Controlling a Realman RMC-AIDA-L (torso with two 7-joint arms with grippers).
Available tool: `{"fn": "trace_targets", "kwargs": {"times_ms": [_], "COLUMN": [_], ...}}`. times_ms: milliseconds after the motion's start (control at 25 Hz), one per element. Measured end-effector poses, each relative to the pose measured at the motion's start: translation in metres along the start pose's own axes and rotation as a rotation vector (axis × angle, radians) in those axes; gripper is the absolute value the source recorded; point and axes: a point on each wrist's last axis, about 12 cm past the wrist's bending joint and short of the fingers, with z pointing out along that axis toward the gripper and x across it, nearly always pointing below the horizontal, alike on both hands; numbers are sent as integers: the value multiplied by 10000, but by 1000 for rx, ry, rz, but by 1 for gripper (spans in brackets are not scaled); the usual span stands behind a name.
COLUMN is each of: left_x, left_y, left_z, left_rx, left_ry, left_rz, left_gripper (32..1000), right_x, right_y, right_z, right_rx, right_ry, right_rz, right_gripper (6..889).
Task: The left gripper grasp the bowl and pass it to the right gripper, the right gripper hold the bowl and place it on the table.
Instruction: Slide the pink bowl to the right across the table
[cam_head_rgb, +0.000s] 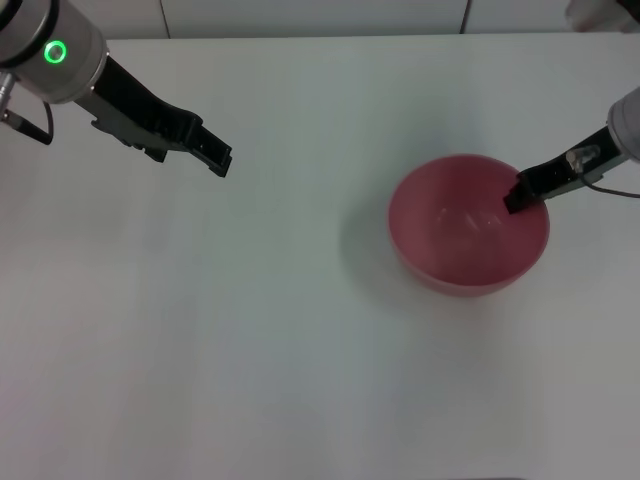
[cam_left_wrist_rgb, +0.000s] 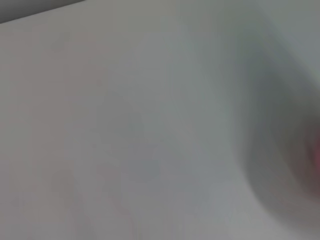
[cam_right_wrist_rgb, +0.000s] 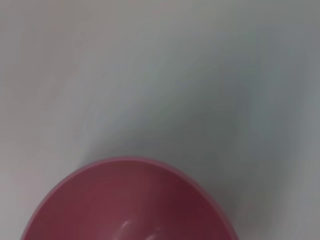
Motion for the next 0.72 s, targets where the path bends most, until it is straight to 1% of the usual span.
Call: {"fn": "trace_targets", "kwargs": {"times_ms": [160,360,720], "left_x": [-7,-12,-11], "left_y": [-12,-12,-19], "left_z": [2,36,47], "left_rx": [1,4,7], "left_ry": [0,6,9], "left_rz": [4,2,5], "left_gripper": [840,840,839], "right_x": [11,35,37], "right_y": [-18,-45,-52], "right_z": [22,63,69], "right_rx": [8,19,23], "right_ry": [-3,-7,-9], "right_rz": [6,18,20], "right_gripper": [91,93,95]}}
